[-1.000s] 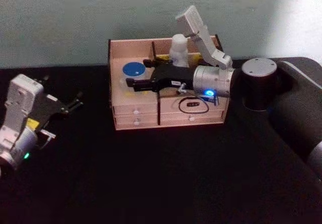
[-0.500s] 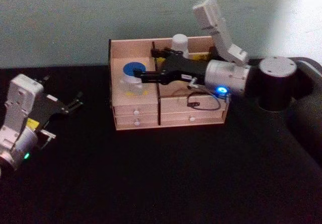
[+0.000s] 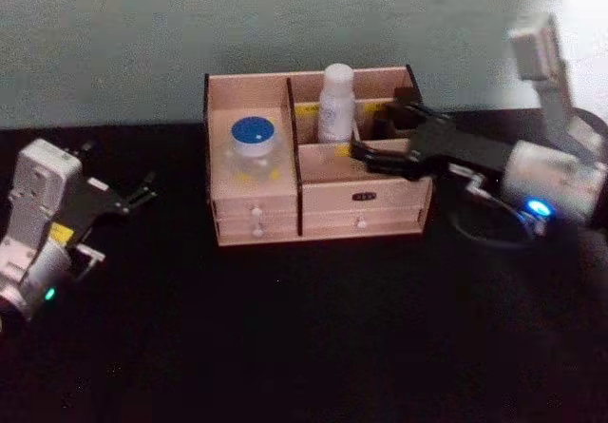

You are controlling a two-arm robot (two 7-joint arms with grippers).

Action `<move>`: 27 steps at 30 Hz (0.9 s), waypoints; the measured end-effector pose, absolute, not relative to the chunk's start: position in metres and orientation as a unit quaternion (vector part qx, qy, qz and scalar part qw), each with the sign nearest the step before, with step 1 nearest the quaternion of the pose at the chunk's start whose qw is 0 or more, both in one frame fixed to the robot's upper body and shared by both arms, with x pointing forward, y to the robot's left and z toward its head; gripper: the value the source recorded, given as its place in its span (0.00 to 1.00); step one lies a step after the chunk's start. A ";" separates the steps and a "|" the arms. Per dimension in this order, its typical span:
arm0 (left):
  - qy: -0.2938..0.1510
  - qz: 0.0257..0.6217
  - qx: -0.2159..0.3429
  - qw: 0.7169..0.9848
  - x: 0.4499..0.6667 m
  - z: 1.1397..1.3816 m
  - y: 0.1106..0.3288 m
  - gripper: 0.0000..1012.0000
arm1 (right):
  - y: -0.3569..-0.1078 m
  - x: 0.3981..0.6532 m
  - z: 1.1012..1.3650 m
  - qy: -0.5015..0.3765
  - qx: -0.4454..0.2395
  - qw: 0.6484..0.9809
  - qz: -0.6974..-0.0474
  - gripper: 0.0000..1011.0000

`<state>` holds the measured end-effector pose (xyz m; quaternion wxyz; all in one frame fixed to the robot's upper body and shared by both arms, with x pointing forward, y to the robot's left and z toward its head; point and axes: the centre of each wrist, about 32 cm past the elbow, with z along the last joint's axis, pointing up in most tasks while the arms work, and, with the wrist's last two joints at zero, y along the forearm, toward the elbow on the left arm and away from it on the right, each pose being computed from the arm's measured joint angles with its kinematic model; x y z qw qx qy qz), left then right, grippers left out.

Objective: Pick up the facial cleanser and watermelon frost from the table and place them into the tiered storage box.

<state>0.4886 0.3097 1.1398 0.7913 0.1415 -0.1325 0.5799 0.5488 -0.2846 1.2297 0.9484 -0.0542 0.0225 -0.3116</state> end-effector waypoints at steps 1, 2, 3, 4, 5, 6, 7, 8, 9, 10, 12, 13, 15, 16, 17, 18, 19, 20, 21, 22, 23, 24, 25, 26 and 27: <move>-0.132 0.580 0.141 0.791 0.489 1.140 0.310 0.99 | -0.290 0.544 1.229 0.023 -0.054 0.946 -0.318 0.99; -0.132 0.580 0.141 0.791 0.489 1.140 0.310 0.99 | -0.298 0.535 1.228 0.023 -0.054 0.941 -0.333 0.99; -0.132 0.580 0.142 0.791 0.489 1.140 0.310 0.99 | -0.306 0.527 1.227 0.023 -0.054 0.935 -0.349 0.99; -0.132 0.580 0.141 0.791 0.489 1.140 0.310 0.99 | -0.306 0.527 1.227 0.023 -0.054 0.935 -0.349 0.99; -0.132 0.580 0.141 0.791 0.489 1.140 0.310 0.99 | -0.312 0.520 1.226 0.023 -0.054 0.928 -0.368 0.99; -0.132 0.580 0.141 0.791 0.489 1.140 0.310 0.99 | -0.316 0.517 1.225 0.023 -0.054 0.923 -0.381 0.99; -0.132 0.580 0.141 0.791 0.489 1.140 0.310 0.99 | -0.319 0.514 1.225 0.025 -0.054 0.917 -0.395 0.99; -0.132 0.580 0.141 0.791 0.489 1.140 0.310 0.99 | -0.324 0.508 1.223 0.028 -0.053 0.903 -0.424 0.99; -0.133 0.580 0.141 0.791 0.489 1.140 0.310 0.99 | -0.326 0.506 1.222 0.029 -0.053 0.896 -0.440 0.99; -0.133 0.580 0.142 0.791 0.489 1.140 0.310 0.99 | -0.327 0.505 1.221 0.030 -0.052 0.890 -0.453 0.99; -0.132 0.580 0.142 0.791 0.489 1.140 0.310 0.99 | -0.328 0.500 1.217 0.027 -0.058 0.865 -0.498 0.99; -0.132 0.580 0.141 0.791 0.489 1.140 0.310 0.99 | -0.327 0.499 1.214 0.023 -0.061 0.856 -0.513 0.99; -0.132 0.580 0.142 0.791 0.489 1.140 0.310 0.99 | -0.324 0.497 1.210 0.014 -0.068 0.839 -0.540 0.99; -0.133 0.580 0.141 0.791 0.489 1.140 0.310 0.99 | -0.320 0.496 1.204 0.004 -0.075 0.822 -0.565 0.99; -0.132 0.580 0.141 0.791 0.489 1.140 0.310 0.99 | -0.317 0.495 1.201 -0.002 -0.080 0.813 -0.577 0.99; -0.132 0.580 0.141 0.791 0.489 1.140 0.310 0.99 | -0.312 0.495 1.194 -0.010 -0.089 0.796 -0.599 0.99; -0.132 0.580 0.141 0.791 0.489 1.140 0.310 0.99 | -0.310 0.495 1.191 -0.012 -0.092 0.790 -0.606 0.99; -0.132 0.580 0.141 0.791 0.489 1.140 0.310 0.99 | -0.306 0.496 1.187 -0.015 -0.097 0.782 -0.616 0.99; -0.132 0.580 0.141 0.791 0.489 1.140 0.310 0.99 | -0.301 0.497 1.181 -0.021 -0.104 0.771 -0.628 0.99; -0.132 0.580 0.142 0.791 0.489 1.140 0.310 0.99 | -0.298 0.497 1.177 -0.025 -0.109 0.764 -0.636 0.99; -0.132 0.580 0.142 0.791 0.489 1.140 0.310 0.99 | -0.296 0.498 1.174 -0.033 -0.114 0.757 -0.643 0.99; -0.132 0.580 0.141 0.791 0.489 1.140 0.310 0.99 | -0.290 0.500 1.167 -0.047 -0.124 0.744 -0.655 0.99; -0.132 0.580 0.142 0.791 0.489 1.140 0.310 0.99 | -0.288 0.501 1.163 -0.055 -0.129 0.737 -0.661 0.99; -0.132 0.580 0.142 0.791 0.489 1.140 0.310 0.99 | -0.285 0.502 1.160 -0.062 -0.133 0.732 -0.665 0.99; -0.132 0.580 0.141 0.791 0.489 1.140 0.310 0.99 | -0.281 0.505 1.154 -0.069 -0.142 0.725 -0.671 0.99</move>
